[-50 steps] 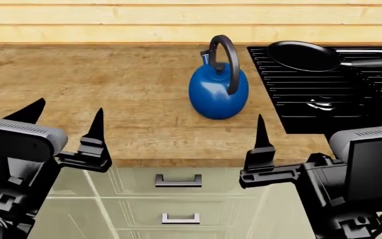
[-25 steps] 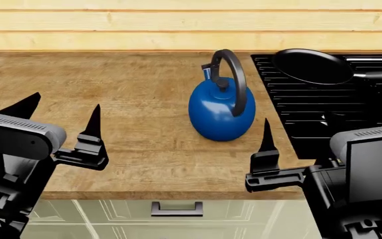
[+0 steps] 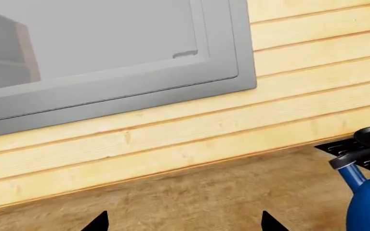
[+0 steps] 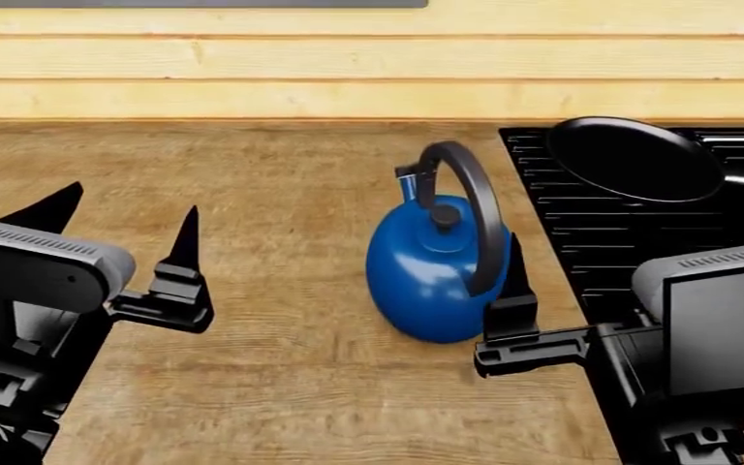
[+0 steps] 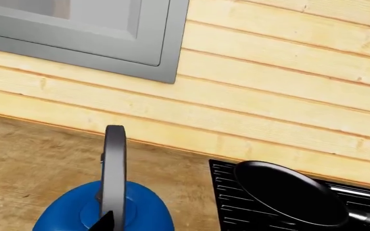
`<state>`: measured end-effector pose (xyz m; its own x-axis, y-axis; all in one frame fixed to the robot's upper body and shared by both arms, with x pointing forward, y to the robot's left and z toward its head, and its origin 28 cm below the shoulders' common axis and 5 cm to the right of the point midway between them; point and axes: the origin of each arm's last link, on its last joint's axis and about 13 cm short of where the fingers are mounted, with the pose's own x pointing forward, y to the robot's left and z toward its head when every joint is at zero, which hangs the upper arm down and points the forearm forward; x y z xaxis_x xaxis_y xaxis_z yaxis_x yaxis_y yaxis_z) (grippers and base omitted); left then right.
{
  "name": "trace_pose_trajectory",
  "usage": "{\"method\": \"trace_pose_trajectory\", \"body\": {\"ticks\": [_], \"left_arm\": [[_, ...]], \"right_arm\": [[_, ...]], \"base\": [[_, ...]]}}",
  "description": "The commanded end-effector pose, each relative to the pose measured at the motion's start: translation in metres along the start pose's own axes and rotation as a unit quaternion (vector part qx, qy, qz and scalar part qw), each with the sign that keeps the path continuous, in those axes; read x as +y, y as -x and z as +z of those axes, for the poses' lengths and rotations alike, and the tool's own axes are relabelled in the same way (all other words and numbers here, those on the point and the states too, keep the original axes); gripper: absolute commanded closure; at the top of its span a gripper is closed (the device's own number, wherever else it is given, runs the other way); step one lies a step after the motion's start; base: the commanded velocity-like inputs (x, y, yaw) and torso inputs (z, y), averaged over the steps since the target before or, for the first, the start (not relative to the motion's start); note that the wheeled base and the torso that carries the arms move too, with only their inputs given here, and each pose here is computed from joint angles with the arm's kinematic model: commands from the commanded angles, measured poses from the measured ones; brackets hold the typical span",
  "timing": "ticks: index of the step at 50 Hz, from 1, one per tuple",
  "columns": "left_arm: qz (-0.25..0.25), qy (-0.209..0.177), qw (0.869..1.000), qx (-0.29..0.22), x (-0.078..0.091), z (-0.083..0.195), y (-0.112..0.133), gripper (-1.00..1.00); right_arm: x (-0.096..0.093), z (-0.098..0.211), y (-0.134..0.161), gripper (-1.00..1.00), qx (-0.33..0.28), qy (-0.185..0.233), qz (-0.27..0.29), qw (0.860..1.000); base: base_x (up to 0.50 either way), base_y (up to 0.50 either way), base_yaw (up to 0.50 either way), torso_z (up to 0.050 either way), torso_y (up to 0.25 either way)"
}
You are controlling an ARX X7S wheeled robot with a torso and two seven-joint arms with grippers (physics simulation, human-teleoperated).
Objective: Pick the kettle from the counter and place it on a stove burner. Then turn the burner on.
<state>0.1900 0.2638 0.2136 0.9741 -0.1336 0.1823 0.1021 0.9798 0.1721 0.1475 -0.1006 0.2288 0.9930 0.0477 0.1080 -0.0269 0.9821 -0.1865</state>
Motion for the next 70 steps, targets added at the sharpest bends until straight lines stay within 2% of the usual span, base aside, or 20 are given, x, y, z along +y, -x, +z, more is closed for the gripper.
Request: {"method": "trace_pose_trajectory", "body": {"ticks": [1,9,10,11,12,14,17,25,32,34,39,48,57,70], "left_arm": [[0.000,0.000,1.000,0.000,0.000,0.000,0.000,-1.00],[-0.002,0.000,1.000,0.002,-0.001,-0.001,-0.001,-1.00],[-0.002,0.000,1.000,0.001,-0.001,-0.001,-0.001,-1.00],[-0.002,0.000,1.000,0.001,-0.001,-0.001,-0.001,-1.00],[-0.002,0.000,1.000,0.001,-0.001,-0.002,-0.001,-1.00],[-0.003,-0.001,1.000,0.003,-0.002,-0.003,-0.001,-1.00],[-0.002,0.000,1.000,0.003,-0.002,-0.003,-0.001,-1.00],[0.000,0.000,1.000,0.002,-0.001,-0.003,-0.001,-1.00],[-0.002,-0.001,1.000,0.004,-0.002,-0.004,-0.002,-1.00],[0.000,0.000,1.000,0.005,-0.001,-0.006,-0.002,-1.00],[0.000,0.000,1.000,0.006,-0.001,-0.006,-0.002,-1.00],[0.003,0.001,1.000,0.005,-0.001,-0.005,-0.003,-1.00],[0.002,0.000,1.000,0.006,-0.001,-0.008,-0.002,-1.00],[0.002,0.000,1.000,0.009,-0.001,-0.009,-0.002,-1.00]], "right_arm": [[0.001,0.001,0.000,-1.00,0.000,0.001,0.002,1.000],[0.006,0.004,0.002,-1.00,-0.011,-0.010,0.035,0.999],[0.006,0.007,0.002,-1.00,-0.014,-0.024,0.047,0.999],[0.007,0.011,0.002,-1.00,-0.014,-0.057,0.059,0.997],[0.007,0.013,0.003,-1.00,-0.014,-0.046,0.072,0.996],[0.008,0.019,0.001,-1.00,-0.014,-0.049,0.097,0.994],[0.007,0.026,-0.003,-1.00,-0.009,-0.074,0.124,0.989],[-0.002,0.030,-0.034,-1.00,0.013,-0.091,0.105,0.990],[-0.005,0.038,-0.051,-1.00,0.053,-0.092,0.109,0.988],[-0.005,0.039,-0.056,-1.00,0.059,-0.078,0.105,0.990],[-0.005,0.043,-0.068,-1.00,0.081,-0.073,0.105,0.988],[0.001,0.035,-0.079,-1.00,0.124,-0.065,0.124,0.982],[0.007,0.033,-0.081,-1.00,0.134,-0.059,0.168,0.975],[0.009,0.024,-0.087,-1.00,0.148,-0.052,0.174,0.972]], "base": [[0.16,0.00,0.00,0.000,0.000],[0.00,0.00,0.00,0.000,0.000],[0.00,0.00,0.00,0.000,0.000],[0.00,0.00,0.00,0.000,0.000],[0.00,0.00,0.00,0.000,0.000],[0.00,0.00,0.00,0.000,0.000],[0.00,0.00,0.00,0.000,0.000],[0.00,0.00,0.00,0.000,0.000],[0.00,0.00,0.00,0.000,0.000],[0.00,0.00,0.00,0.000,0.000],[0.00,0.00,0.00,0.000,0.000],[0.00,0.00,0.00,0.000,0.000],[0.00,0.00,0.00,0.000,0.000],[0.00,0.00,0.00,0.000,0.000]]}}
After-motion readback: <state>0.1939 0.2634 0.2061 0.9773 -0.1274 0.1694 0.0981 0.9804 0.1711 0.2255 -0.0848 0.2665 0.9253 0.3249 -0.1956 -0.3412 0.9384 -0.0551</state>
